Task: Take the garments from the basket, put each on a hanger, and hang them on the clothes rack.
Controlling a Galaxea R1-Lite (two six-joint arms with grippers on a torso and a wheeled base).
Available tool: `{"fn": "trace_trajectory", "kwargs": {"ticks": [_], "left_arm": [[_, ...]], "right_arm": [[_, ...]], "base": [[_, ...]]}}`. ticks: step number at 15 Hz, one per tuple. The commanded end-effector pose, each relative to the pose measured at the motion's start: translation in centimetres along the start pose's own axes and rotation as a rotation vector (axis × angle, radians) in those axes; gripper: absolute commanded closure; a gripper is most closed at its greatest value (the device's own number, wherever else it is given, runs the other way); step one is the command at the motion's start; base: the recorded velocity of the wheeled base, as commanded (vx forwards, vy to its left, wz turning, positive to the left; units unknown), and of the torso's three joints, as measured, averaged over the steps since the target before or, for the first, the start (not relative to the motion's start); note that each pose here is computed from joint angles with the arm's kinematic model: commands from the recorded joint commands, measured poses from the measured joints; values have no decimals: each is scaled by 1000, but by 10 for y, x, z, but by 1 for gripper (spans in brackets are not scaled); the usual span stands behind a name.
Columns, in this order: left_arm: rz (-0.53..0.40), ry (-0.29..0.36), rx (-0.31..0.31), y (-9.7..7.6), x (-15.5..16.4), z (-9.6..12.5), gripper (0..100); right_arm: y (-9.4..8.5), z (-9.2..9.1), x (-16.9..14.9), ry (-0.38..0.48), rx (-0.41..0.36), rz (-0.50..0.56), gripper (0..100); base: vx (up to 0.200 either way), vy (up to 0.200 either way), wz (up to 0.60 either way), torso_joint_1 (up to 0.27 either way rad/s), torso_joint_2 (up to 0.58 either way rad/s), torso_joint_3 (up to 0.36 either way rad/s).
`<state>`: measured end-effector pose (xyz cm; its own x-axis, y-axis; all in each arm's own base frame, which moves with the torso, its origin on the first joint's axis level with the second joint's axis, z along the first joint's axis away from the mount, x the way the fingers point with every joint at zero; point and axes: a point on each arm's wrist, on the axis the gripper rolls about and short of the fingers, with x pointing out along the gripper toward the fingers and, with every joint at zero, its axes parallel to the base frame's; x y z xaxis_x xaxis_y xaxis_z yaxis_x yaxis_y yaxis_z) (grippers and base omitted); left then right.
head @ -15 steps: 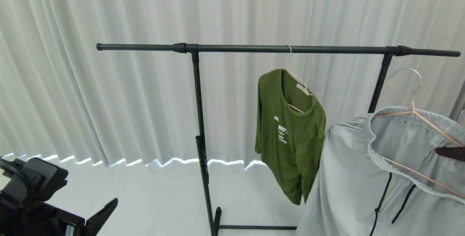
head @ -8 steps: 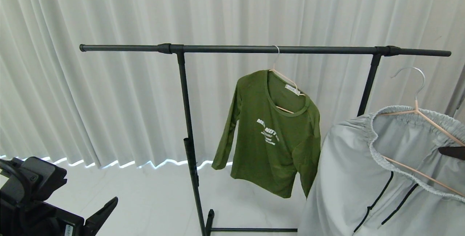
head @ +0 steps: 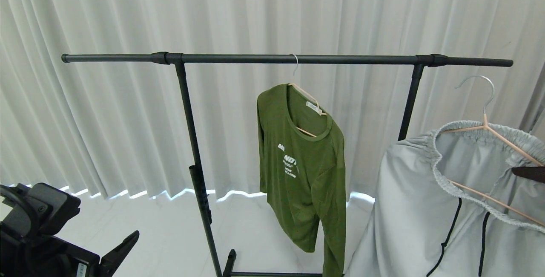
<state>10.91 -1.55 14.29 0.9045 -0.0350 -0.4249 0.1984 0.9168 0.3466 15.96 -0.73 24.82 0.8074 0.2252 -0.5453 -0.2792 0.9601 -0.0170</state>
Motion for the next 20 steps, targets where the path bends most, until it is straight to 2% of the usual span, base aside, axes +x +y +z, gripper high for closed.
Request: {"fn": "trace_trajectory", "kwargs": {"ticks": [1,6,8,12,14,20], "left_arm": [[1,-2,-1,0,0,1,0],[3,-9,0,1,0,3,0],[1,-8,1,1,0,2,0],[-24,-28,15,-2,-1,6,0],[-11,-62,51,1,-2,16,0],[4,-93,47,4,-5,21,0]], "right_arm": [[0,1,1,-4,-1,14,100],[5,6,0,-26,-20,57,100],[8,8,-1,-34,-4,67,100],[9,11,-3,-66,-5,68,100],[12,11,-9,-85,-13,71,100],[14,10,-15,-104,-19,69,100]], "base": [[200,0,0,2,2,-2],[200,0,0,1,2,1],[200,0,0,2,10,2],[0,0,0,0,0,0],[0,0,0,0,0,0],[0,0,0,0,0,0]]}}
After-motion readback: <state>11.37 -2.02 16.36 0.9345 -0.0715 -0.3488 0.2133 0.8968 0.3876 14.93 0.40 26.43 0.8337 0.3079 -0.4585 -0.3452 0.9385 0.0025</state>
